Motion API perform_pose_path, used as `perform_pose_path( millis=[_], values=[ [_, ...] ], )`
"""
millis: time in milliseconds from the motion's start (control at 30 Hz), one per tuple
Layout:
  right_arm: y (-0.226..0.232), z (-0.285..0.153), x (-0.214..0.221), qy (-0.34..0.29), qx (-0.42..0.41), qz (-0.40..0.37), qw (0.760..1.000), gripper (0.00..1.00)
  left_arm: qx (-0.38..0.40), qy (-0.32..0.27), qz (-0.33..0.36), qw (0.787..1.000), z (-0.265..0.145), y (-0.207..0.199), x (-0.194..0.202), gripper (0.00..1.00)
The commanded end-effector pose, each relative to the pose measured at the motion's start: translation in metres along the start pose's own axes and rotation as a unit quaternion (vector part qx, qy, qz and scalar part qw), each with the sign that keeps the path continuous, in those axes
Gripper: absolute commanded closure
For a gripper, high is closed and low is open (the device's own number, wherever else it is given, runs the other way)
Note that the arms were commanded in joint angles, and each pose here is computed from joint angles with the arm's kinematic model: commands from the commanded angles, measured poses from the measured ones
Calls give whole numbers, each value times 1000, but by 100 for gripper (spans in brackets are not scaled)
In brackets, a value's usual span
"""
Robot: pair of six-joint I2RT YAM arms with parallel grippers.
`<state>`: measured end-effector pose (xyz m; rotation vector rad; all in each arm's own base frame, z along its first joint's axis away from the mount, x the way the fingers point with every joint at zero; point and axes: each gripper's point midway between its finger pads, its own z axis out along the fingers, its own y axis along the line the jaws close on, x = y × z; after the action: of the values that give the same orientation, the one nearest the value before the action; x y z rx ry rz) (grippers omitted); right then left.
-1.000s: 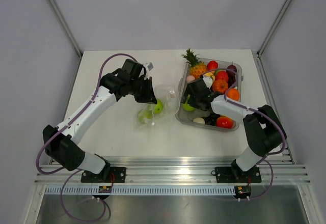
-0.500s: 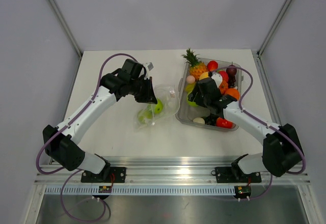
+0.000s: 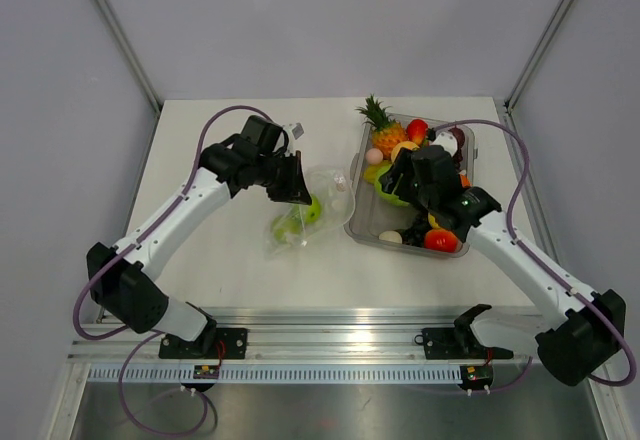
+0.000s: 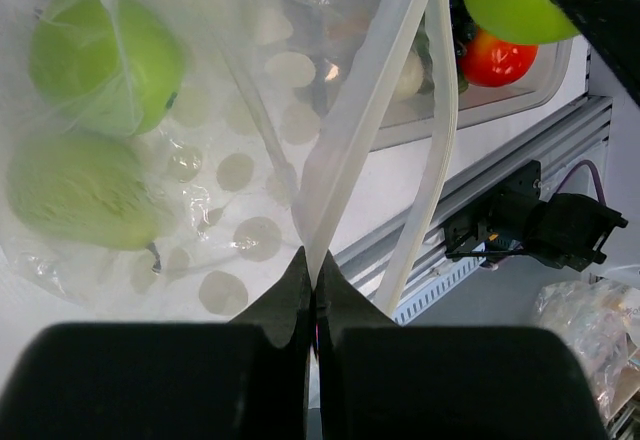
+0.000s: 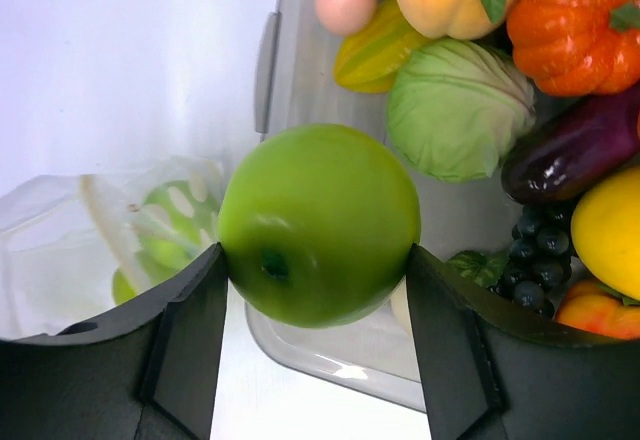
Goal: Place the food in the zip-top bag and seal the zipper
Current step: Place the fake fruit in the zipper food storage bag.
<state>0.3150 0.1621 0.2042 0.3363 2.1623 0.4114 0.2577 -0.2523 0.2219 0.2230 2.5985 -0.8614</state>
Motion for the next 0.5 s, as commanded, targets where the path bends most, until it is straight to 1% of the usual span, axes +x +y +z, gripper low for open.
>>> perform_pose_path(
  millis=[0, 33, 100, 133, 167, 267, 400, 467],
  values=[
    [20, -28, -31, -19, -37, -20, 999, 51, 31, -10, 6, 999, 1, -12, -9, 100],
    [26, -33, -32, -16, -54, -24, 998, 53, 31, -9, 4, 999, 1, -12, -9, 100],
    [35, -43, -39, -16, -72, -32, 997, 53, 37, -11, 3, 999, 3, -15, -11, 100],
    [39, -45, -36, -1, -81, -40, 996, 53, 39, -9, -1, 999, 4, -16, -11, 100],
    [46, -51, -43, -4, -93, -42, 995, 52, 40, -7, -3, 999, 7, -17, -12, 100],
    [64, -61, -45, 10, -131, -56, 990, 51, 46, -8, 0, 999, 7, -23, -16, 100],
    [96, -72, -33, 35, -179, -83, 980, 51, 48, -10, 1, 999, 7, -26, -20, 100],
    [108, -68, -26, 45, -183, -94, 977, 49, 49, -11, 1, 999, 6, -27, -21, 100]
  ],
)
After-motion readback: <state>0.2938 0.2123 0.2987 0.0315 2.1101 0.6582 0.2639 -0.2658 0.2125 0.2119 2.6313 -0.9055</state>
